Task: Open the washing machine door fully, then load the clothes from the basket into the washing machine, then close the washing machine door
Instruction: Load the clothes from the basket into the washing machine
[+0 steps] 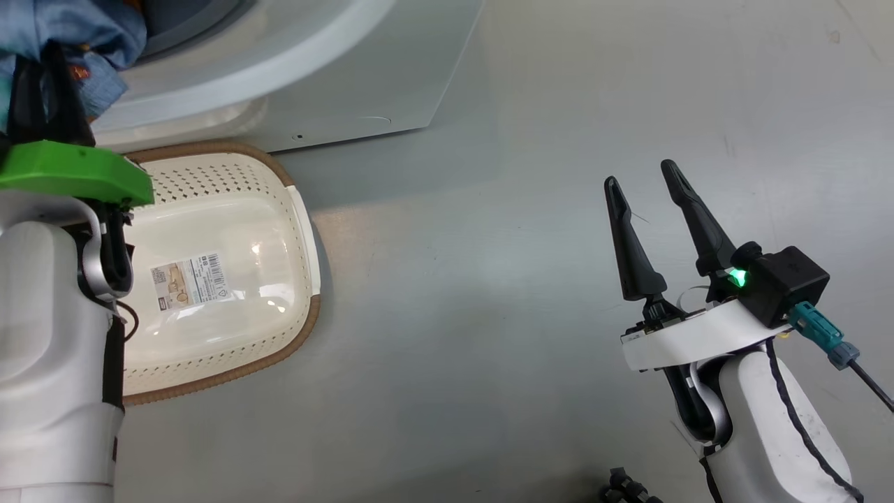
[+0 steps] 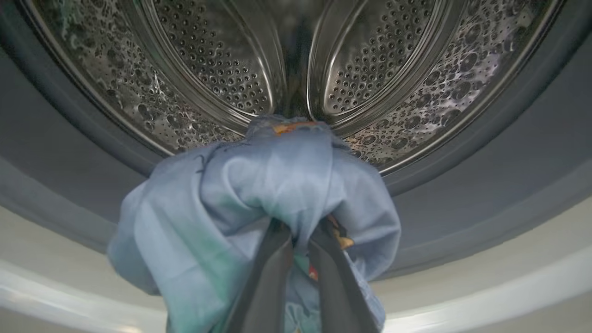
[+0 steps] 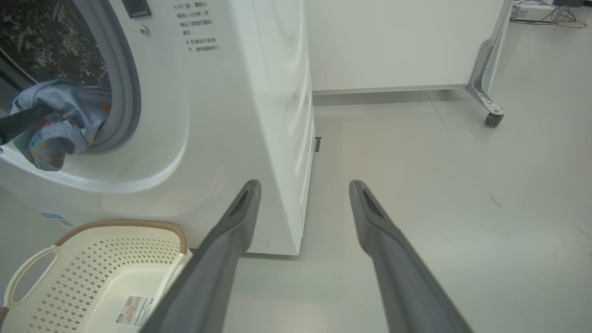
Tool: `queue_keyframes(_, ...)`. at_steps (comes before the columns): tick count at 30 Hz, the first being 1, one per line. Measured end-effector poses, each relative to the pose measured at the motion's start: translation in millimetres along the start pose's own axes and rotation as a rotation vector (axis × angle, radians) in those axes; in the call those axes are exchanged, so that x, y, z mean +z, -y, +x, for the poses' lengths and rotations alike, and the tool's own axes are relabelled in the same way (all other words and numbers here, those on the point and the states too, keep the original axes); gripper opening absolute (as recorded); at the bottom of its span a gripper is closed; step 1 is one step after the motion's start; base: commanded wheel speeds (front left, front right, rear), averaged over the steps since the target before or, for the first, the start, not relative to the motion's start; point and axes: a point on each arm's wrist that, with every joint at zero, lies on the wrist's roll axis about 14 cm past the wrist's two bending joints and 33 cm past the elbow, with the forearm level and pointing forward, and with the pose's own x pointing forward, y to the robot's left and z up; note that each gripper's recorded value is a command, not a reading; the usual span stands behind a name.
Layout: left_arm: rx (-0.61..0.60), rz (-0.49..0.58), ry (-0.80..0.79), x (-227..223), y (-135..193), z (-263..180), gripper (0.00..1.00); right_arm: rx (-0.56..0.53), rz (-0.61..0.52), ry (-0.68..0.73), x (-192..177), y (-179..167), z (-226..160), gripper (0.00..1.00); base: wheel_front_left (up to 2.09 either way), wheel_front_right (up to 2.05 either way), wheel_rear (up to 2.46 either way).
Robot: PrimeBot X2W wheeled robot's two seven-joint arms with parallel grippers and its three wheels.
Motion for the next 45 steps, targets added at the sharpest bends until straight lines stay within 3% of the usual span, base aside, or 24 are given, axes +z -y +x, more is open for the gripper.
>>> queue_keyframes(11,-0.096,0.083,0.092,49,36,40,0.00,-0.056,0.041,-0.005,3,9,-23,1.00,0.00,0.00,0.00)
queue_keyframes(26,-0.062,0.264,0.017,57,32,105,0.00,-0.132,0.076,-0.019,5,21,-51,1.00,0.00,0.00,0.00)
queue_keyframes(30,-0.047,0.262,0.028,67,29,125,0.00,-0.181,0.076,-0.039,0,31,-62,1.00,0.00,0.00,0.00)
queue_keyframes(37,-0.139,0.279,0.020,54,59,148,0.00,-0.329,0.070,-0.095,-15,63,-95,1.00,0.00,0.00,0.00)
queue_keyframes(45,-0.128,0.343,0.016,57,45,161,0.00,-0.391,0.073,-0.118,-20,71,-112,1.00,0.11,0.11,0.11)
